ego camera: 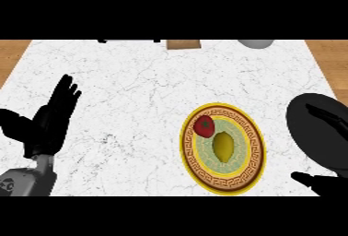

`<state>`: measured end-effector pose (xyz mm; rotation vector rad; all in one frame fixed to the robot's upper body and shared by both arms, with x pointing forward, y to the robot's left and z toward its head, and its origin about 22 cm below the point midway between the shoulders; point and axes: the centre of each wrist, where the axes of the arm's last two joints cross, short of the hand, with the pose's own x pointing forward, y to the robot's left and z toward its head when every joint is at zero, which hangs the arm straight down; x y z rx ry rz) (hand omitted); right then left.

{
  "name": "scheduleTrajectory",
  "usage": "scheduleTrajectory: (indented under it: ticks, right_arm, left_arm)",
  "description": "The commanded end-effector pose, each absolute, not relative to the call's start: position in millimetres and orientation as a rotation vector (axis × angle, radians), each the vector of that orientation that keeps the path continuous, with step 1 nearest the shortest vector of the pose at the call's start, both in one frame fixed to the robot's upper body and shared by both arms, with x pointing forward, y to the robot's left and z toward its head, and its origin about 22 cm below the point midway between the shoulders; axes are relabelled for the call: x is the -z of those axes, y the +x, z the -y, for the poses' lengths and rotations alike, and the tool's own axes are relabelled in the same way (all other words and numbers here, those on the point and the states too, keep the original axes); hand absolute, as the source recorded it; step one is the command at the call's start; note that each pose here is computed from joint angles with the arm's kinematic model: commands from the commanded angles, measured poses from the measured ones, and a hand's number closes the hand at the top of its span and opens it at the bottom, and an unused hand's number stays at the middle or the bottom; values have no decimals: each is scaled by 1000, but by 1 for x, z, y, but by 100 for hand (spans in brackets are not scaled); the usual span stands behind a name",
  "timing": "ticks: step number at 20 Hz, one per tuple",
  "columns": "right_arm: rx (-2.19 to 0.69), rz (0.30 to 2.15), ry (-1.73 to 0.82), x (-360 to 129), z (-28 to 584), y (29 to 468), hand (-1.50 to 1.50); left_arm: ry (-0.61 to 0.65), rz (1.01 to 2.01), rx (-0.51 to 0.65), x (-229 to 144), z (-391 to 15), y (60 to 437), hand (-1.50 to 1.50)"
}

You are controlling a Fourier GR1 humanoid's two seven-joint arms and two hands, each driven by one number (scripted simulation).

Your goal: Pick the lemon from the plate and place it in the pan

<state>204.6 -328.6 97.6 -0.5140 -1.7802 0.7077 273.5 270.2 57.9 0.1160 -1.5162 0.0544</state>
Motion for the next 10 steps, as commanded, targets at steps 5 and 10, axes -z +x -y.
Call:
scheduleTrajectory:
  ticks: [5,10]
  right_arm:
    - [-1041,1545,-686,-136,292,241,-150]
    - [-1199,1385,-681,-144,255,265,-150]
  left_arm:
    - [77,1530,-23,-64,-270,278,0]
    - [77,1516,-13,-57,-269,283,0]
